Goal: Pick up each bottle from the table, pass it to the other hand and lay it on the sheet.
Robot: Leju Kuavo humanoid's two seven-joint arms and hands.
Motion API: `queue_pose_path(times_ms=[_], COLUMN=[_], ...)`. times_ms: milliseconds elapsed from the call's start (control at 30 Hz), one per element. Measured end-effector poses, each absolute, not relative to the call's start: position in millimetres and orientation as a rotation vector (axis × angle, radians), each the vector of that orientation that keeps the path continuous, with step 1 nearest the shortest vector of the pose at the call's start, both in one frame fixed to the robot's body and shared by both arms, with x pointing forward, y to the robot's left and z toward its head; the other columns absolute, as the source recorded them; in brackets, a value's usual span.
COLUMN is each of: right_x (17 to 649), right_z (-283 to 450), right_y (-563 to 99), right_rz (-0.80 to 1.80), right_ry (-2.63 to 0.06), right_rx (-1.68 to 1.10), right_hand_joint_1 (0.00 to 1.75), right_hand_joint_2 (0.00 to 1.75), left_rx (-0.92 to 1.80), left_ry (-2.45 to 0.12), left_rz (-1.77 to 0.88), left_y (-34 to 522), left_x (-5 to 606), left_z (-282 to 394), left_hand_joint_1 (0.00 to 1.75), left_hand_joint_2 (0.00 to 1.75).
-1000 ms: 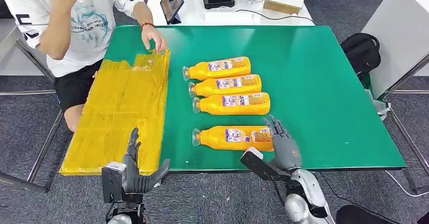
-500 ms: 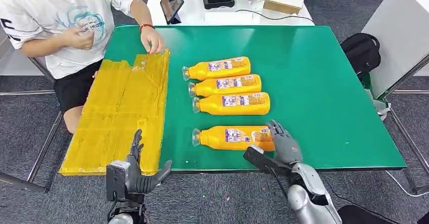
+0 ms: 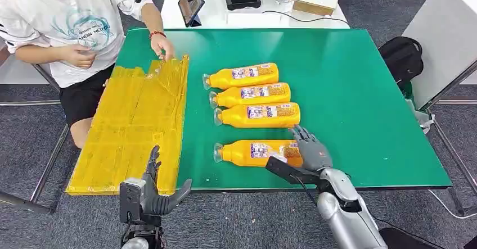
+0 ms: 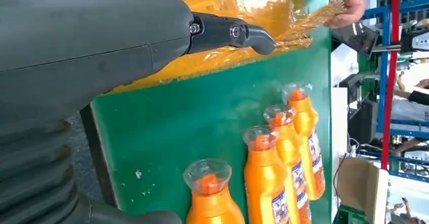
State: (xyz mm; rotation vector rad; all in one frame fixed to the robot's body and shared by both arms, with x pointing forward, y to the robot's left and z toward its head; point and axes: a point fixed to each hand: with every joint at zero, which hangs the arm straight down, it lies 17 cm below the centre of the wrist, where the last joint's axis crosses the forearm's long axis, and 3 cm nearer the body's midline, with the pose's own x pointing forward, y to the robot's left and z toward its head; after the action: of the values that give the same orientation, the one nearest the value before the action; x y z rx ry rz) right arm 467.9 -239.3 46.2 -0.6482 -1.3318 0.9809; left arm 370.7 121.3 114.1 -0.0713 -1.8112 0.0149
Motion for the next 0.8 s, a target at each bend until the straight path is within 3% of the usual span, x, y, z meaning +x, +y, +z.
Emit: queue_pose_path(times_ms=[333,800], right_x=[473.9,486.4], right_z=[38.0,17.3], right_y=[-213.1,-226.0], right_rz=[1.142,1.224], right_ry=[-1.301,-1.184], right_rx=[-0.376,-0.353], right_hand_joint_1=[0.0,0.0], right_hand_joint_2=[1.75,1.75], left_rx=[-0.096,-0.109], left_ry=[-1.772,-1.705], left_rz=[-0.012,-0.088], left_y=[112.7,95.1], left_x=[374.7,380.2], left_z=[98.3,76.3], left_hand_joint_1=[0.0,0.0], left_hand_joint_2=[1.75,1.75])
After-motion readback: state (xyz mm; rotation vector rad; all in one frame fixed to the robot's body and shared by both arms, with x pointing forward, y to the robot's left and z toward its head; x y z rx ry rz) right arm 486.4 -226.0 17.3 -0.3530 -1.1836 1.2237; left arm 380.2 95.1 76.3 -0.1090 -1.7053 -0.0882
